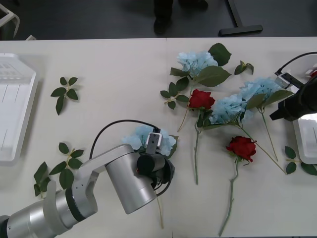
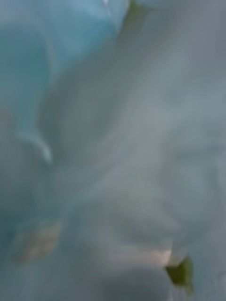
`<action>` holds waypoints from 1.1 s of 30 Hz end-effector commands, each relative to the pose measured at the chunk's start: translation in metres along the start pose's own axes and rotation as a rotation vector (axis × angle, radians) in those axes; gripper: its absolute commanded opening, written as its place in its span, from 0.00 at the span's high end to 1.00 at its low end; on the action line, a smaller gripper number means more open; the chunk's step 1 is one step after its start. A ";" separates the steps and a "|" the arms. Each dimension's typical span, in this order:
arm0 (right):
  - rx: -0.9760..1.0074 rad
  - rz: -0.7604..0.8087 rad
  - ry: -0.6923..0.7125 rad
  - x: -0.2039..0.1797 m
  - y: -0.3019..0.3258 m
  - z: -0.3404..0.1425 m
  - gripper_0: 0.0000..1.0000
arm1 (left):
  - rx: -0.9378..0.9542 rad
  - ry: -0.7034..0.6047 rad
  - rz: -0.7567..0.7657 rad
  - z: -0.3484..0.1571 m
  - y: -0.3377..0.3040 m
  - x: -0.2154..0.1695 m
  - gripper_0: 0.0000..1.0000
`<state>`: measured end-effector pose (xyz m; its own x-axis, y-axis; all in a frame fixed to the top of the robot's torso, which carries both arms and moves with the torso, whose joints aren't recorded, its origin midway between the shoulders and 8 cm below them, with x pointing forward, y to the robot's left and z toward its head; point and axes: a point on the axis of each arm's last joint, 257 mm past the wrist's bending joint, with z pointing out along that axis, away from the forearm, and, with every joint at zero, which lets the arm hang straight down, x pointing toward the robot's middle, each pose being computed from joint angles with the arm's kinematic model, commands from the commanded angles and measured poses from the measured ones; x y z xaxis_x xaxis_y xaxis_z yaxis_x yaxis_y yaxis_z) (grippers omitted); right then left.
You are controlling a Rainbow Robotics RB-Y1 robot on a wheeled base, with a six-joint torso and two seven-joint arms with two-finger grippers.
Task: Place the red flowers into the right box and the blue flowers into the left box. If a person shows an open palm, hand one flower to the person first, then continue sorting.
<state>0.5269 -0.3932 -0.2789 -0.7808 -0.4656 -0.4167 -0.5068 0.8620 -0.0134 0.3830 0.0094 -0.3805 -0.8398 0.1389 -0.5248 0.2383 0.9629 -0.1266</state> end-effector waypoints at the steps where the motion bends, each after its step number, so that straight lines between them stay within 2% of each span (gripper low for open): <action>1: -0.007 -0.046 -0.039 -0.031 0.017 0.004 0.30 | 0.037 -0.052 0.008 -0.004 -0.030 -0.019 0.00; 3: -0.008 -0.045 -0.039 -0.029 0.020 0.010 0.30 | 0.035 -0.056 0.015 -0.004 -0.031 -0.019 0.46; 4: -0.010 -0.048 -0.042 -0.028 0.023 0.015 0.30 | 0.035 -0.055 0.016 -0.003 -0.031 -0.018 0.60; 5: -0.010 -0.048 -0.044 -0.029 0.024 0.016 0.30 | 0.035 -0.054 0.017 -0.003 -0.031 -0.018 0.64; 6: -0.012 -0.051 -0.048 -0.028 0.027 0.021 0.30 | 0.035 -0.054 0.017 -0.003 -0.031 -0.018 0.74; 7: -0.011 -0.055 -0.050 -0.029 0.029 0.022 0.30 | 0.033 -0.053 0.017 -0.003 -0.030 -0.017 0.80; 8: -0.014 -0.056 -0.051 -0.029 0.032 0.025 0.30 | 0.032 -0.053 0.019 -0.003 -0.030 -0.017 0.93; 9: -0.020 -0.055 -0.052 -0.030 0.036 0.027 0.30 | 0.030 -0.053 0.021 -0.002 -0.030 -0.017 0.97; 10: -0.024 -0.050 -0.053 -0.031 0.038 0.029 0.30 | 0.029 -0.053 0.020 -0.002 -0.029 -0.017 1.00; 21: 0.005 -0.036 -0.066 -0.040 0.044 0.044 0.31 | 0.007 -0.073 0.036 -0.001 -0.023 -0.022 1.00; 24: 0.008 -0.023 -0.065 -0.039 0.043 0.044 0.50 | -0.014 -0.089 0.049 -0.001 -0.015 -0.026 1.00; 30: 0.022 -0.016 -0.062 -0.035 0.039 0.046 0.55 | -0.055 -0.150 0.083 -0.010 0.006 -0.045 1.00; 32: 0.033 -0.013 -0.063 -0.034 0.036 0.048 0.55 | -0.064 -0.194 0.096 -0.027 0.021 -0.062 1.00; 33: 0.036 -0.011 -0.063 -0.034 0.035 0.047 0.64 | -0.063 -0.204 0.094 -0.035 0.027 -0.067 1.00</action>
<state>0.5516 -0.3471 -0.3051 -0.7448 -0.4836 -0.4599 -0.5164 0.8541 -0.0619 0.4099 0.0236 -0.3647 -0.7645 0.1836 -0.6179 0.2543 0.9667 -0.0273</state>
